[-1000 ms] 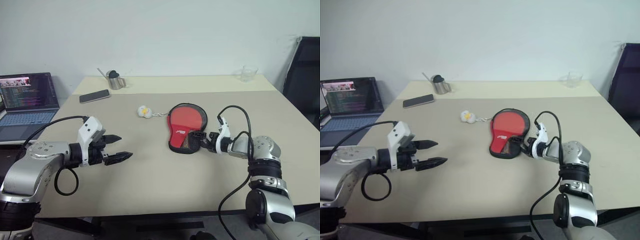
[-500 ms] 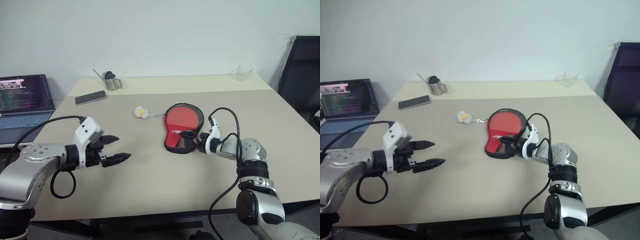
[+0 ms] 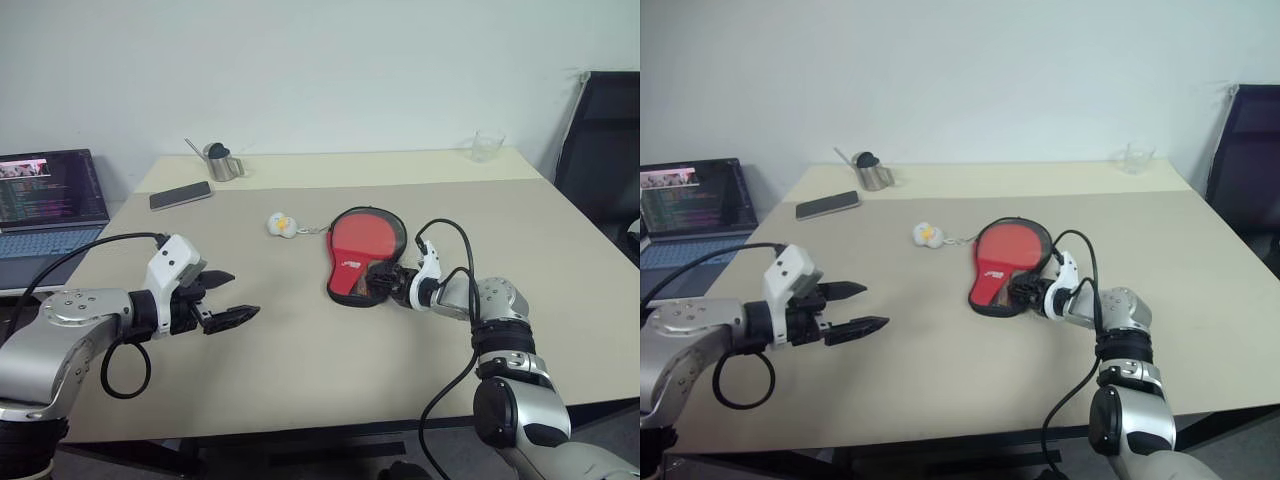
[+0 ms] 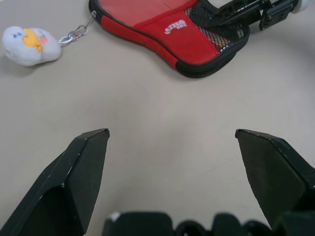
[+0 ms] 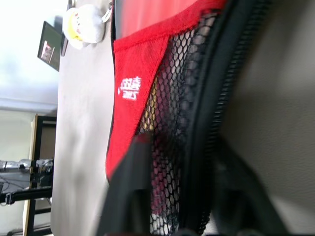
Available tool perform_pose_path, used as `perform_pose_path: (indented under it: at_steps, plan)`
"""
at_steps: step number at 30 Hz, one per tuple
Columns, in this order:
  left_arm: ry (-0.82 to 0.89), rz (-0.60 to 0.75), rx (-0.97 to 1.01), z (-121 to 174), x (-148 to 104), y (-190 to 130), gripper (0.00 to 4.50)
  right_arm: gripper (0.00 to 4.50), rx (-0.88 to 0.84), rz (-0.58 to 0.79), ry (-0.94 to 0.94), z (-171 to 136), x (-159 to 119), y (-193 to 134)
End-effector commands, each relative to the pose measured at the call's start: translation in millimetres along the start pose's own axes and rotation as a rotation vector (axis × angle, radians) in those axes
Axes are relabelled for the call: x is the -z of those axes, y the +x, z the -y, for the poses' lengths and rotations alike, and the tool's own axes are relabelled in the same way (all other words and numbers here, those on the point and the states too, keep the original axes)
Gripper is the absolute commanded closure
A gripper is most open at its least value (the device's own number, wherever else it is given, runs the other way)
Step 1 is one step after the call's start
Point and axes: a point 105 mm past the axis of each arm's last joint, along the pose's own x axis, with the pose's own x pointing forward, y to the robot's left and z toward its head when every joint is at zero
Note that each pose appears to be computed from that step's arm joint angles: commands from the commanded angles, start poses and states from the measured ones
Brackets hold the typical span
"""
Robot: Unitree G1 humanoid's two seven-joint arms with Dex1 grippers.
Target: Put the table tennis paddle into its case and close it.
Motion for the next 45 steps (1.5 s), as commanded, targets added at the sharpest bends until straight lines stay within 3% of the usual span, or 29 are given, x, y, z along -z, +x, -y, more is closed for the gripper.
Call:
perform_pose_path:
  at_steps: [1, 6, 22, 32, 45]
  plan:
    - [0.063, 0.034, -0.001, -0.3, -14.2, -1.5, 0.00, 4.44, -0.018, 0.038, -0.020, -8.4, -9.8, -2.7]
    - [0.071, 0.037, 0.007, -1.5, -15.9, 0.8, 0.00, 4.47, -0.023, -0.003, -0.035, -7.7, -4.0, -8.1]
    - [0.105, 0.049, 0.091, -4.3, -21.7, 20.2, 0.00, 4.47, -0.169, -0.453, -0.341, -11.1, 83.1, -84.3]
    - [0.117, 0.037, 0.136, -3.1, -22.6, 25.7, 0.00, 4.47, -0.239, -0.464, -0.271, -8.6, 112.4, -98.2]
    - [0.126, 0.027, 0.143, -6.1, -24.9, 26.5, 0.00, 4.47, -0.213, -0.348, -0.198, -6.9, 111.7, -101.0]
